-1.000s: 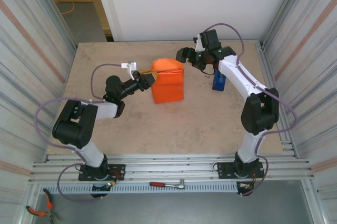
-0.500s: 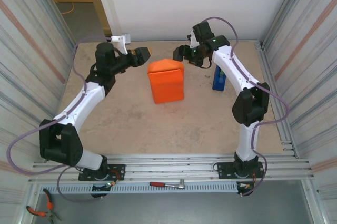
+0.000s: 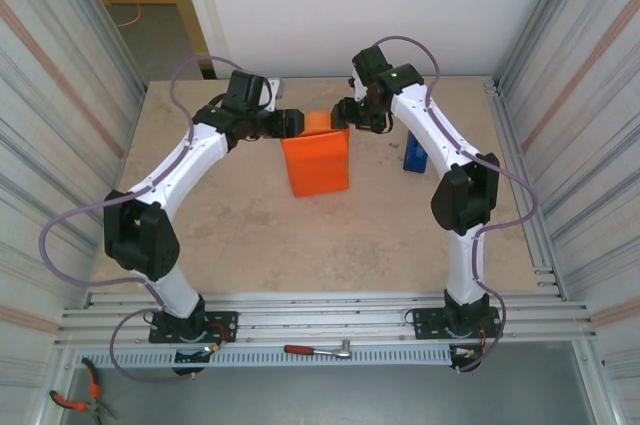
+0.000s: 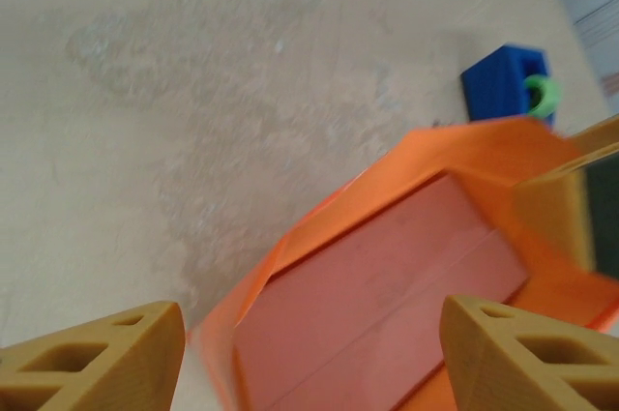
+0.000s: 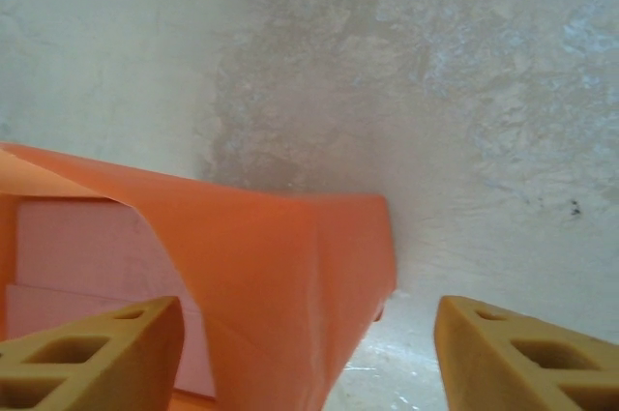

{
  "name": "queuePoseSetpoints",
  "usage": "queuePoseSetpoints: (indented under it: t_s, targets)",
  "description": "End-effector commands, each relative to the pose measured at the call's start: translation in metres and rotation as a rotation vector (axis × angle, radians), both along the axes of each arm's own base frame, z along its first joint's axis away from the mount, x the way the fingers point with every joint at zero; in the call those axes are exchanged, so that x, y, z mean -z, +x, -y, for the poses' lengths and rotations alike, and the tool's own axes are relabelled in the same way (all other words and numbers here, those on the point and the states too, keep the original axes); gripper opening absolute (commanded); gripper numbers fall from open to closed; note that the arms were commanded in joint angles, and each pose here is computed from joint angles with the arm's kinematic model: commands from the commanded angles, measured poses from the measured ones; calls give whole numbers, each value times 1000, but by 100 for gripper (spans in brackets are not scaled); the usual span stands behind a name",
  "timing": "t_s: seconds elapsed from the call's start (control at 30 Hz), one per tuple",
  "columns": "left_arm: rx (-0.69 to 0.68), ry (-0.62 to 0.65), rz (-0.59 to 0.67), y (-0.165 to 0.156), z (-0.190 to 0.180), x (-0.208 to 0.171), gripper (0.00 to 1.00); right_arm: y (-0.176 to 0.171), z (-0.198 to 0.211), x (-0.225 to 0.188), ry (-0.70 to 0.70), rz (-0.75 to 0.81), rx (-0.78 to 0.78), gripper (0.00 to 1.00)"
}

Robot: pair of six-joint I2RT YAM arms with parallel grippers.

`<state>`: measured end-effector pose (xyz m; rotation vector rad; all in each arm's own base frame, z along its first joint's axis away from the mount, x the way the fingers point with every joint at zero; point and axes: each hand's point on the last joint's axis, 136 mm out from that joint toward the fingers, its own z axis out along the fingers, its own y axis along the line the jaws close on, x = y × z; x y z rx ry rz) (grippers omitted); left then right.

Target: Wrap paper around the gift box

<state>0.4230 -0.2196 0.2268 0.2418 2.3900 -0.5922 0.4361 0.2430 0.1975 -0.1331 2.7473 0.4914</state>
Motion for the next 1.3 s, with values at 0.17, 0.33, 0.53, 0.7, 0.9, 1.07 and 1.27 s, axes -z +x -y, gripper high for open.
queuePoseSetpoints:
  t_s: [0.17, 0.33, 0.53, 0.7, 0.9, 1.07, 1.27]
  targets:
    - [29, 32, -27, -2, 1, 7, 23, -5, 7, -2, -20, -16, -3, 13]
    - [87, 5, 26, -10, 23, -13, 3, -17, 12, -25, 6, 27, 7, 0]
    - [123, -20, 65, -23, 38, -26, 3, -39, 21, -38, 49, 55, 33, 0]
    - [115, -26, 65, -27, 37, -18, 3, -60, 31, -31, 69, 56, 71, 0]
    - [113, -55, 62, -25, 41, -11, 21, -69, 42, -11, 89, 34, 123, 16]
    - [89, -88, 154, -17, 34, -36, 59, -65, 51, -24, 133, 51, 152, 42]
    - [6, -180, 360, -20, 6, -79, 84, -69, 69, -61, 200, 141, 206, 78]
